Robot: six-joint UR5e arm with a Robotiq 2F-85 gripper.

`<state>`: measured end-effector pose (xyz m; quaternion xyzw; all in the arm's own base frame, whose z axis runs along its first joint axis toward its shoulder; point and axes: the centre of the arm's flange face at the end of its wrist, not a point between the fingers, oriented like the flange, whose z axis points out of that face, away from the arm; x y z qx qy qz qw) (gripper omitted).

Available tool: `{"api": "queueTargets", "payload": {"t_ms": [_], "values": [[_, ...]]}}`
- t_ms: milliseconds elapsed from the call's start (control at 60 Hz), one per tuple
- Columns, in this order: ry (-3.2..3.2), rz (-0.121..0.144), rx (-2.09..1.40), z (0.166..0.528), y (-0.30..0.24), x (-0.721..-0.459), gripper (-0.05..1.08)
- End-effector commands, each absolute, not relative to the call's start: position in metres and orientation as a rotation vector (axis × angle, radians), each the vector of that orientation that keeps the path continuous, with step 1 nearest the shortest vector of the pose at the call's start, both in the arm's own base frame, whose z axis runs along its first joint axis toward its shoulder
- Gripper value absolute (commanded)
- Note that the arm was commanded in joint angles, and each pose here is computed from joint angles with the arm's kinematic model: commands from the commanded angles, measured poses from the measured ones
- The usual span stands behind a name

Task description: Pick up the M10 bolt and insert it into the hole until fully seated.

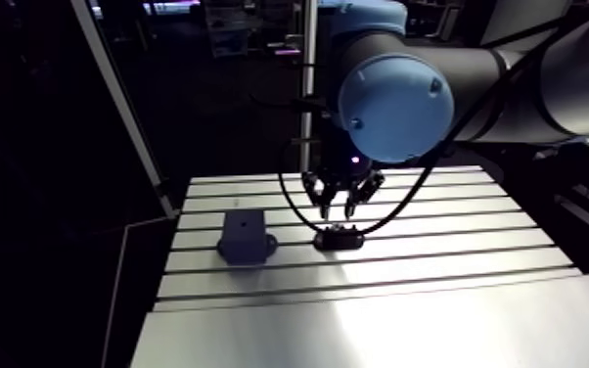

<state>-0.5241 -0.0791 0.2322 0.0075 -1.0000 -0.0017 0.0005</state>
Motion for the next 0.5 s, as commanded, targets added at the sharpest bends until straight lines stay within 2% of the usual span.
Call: {"api": "queueTargets", "payload": {"t_ms": [17,500], "values": [[-3.149,-0.005,0.025,0.226,-0.08,-0.524,0.53],[-3.169,-0.001,0.033,0.216,-0.079,-0.525,0.53]]}}
